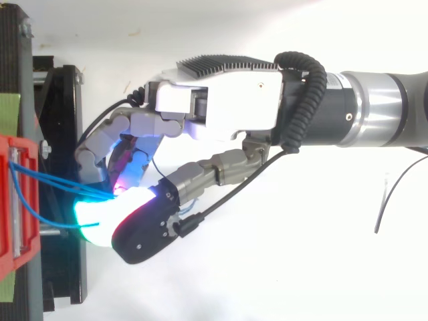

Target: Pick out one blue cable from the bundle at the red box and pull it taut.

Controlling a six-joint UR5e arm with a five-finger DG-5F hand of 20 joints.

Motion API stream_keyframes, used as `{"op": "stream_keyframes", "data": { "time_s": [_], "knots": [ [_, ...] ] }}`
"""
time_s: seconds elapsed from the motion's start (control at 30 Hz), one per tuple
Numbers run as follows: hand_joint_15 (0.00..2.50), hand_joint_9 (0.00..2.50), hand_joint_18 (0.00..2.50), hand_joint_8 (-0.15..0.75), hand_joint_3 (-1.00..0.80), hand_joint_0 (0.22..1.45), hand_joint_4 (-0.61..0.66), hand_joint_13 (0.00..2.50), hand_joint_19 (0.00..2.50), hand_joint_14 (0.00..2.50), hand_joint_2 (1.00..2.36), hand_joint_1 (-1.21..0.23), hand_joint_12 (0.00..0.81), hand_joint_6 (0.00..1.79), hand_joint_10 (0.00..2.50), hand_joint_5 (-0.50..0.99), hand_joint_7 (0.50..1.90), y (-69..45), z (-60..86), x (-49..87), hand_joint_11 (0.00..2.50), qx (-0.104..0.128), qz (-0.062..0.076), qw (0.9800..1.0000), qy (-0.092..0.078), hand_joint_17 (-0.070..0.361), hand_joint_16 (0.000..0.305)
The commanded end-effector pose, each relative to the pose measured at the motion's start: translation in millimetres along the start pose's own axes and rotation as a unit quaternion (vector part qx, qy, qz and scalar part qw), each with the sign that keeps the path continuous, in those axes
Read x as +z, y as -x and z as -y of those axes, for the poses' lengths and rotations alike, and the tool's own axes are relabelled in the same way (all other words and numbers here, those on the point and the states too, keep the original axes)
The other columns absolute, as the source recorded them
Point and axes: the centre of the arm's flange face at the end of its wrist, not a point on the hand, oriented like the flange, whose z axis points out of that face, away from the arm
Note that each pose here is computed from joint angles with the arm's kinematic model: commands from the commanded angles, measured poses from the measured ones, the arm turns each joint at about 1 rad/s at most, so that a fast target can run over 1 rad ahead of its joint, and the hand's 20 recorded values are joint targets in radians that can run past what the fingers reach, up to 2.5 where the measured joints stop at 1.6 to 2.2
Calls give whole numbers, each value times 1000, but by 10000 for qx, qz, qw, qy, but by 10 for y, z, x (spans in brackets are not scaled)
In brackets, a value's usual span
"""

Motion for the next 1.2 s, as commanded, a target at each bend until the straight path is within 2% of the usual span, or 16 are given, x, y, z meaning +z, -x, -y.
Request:
{"op": "stream_keyframes", "data": {
  "time_s": [0.0, 0.17, 0.4, 0.57, 0.77, 1.1, 1.17],
  "knots": [
    [473, 1162, 753, 335, -287, 616, 93, 992, 498, 18, 1017, -516, 328, 882, 21, -117, 986, 0, 0, 0, 642, 0, 0, 10000, 0, 75, 33],
    [466, 1171, 776, 349, -157, 599, 94, 999, 479, 15, 1019, -613, 350, 893, 18, -113, 1019, 3, 1, 0, 656, -31, 14, 10000, -6, 81, 36],
    [473, 1108, 742, 337, -120, 620, 81, 952, 474, 16, 1020, -780, 364, 914, 19, -127, 1021, -9, -3, 2, 668, -52, 7, 10000, -3, 86, 38],
    [476, 1056, 750, 322, -226, 687, 12, 929, 457, 17, 1017, -855, 362, 929, 20, -142, 1051, -11, -4, 2, 676, -75, -7, 10000, 2, 89, 39],
    [468, 1081, 816, 308, -500, 757, -83, 945, 426, 19, 1000, -867, 357, 940, 20, -140, 1092, -11, -4, 2, 682, -159, -7, 9999, 2, 92, 41],
    [479, 1113, 836, 306, -500, 677, -23, 956, 435, 18, 1000, -869, 354, 941, 20, -135, 1009, -25, -1, -1, 706, -227, -17, 9997, -2, 92, 41],
    [472, 1117, 838, 303, -500, 658, -1, 954, 426, 18, 1000, -923, 357, 936, 21, -132, 989, -23, -7, 4, 703, -227, -14, 9997, 5, 93, 41]
  ]
}}
